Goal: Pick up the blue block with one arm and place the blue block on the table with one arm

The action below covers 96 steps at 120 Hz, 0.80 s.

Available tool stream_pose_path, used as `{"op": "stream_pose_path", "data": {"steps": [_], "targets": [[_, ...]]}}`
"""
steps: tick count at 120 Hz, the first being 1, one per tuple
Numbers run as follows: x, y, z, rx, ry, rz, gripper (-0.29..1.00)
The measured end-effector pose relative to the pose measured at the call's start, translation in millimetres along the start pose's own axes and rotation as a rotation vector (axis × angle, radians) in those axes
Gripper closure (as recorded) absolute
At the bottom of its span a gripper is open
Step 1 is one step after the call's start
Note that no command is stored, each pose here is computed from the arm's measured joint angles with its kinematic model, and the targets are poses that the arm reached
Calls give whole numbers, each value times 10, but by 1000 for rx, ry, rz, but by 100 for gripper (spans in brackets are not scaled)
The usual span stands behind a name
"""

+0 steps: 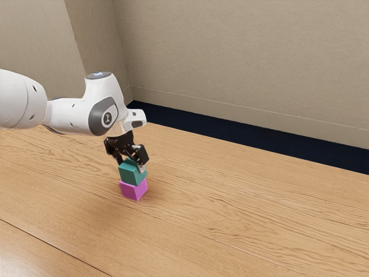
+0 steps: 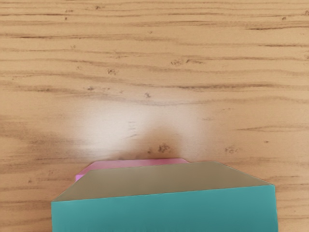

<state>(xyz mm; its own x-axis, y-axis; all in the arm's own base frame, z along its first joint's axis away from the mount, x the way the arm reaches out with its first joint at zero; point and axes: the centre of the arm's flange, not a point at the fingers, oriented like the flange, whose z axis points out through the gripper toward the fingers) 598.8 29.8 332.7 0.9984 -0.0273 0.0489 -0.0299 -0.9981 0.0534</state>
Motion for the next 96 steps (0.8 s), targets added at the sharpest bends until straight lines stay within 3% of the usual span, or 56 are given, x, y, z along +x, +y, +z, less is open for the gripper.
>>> {"op": "stream_pose_path", "data": {"steps": [42, 67, 96], "targets": [[-16, 7, 35, 9, -8, -6, 0], [-14, 11, 55, 12, -11, -13, 21], [-4, 39, -95, 12, 12, -15, 30]]}}
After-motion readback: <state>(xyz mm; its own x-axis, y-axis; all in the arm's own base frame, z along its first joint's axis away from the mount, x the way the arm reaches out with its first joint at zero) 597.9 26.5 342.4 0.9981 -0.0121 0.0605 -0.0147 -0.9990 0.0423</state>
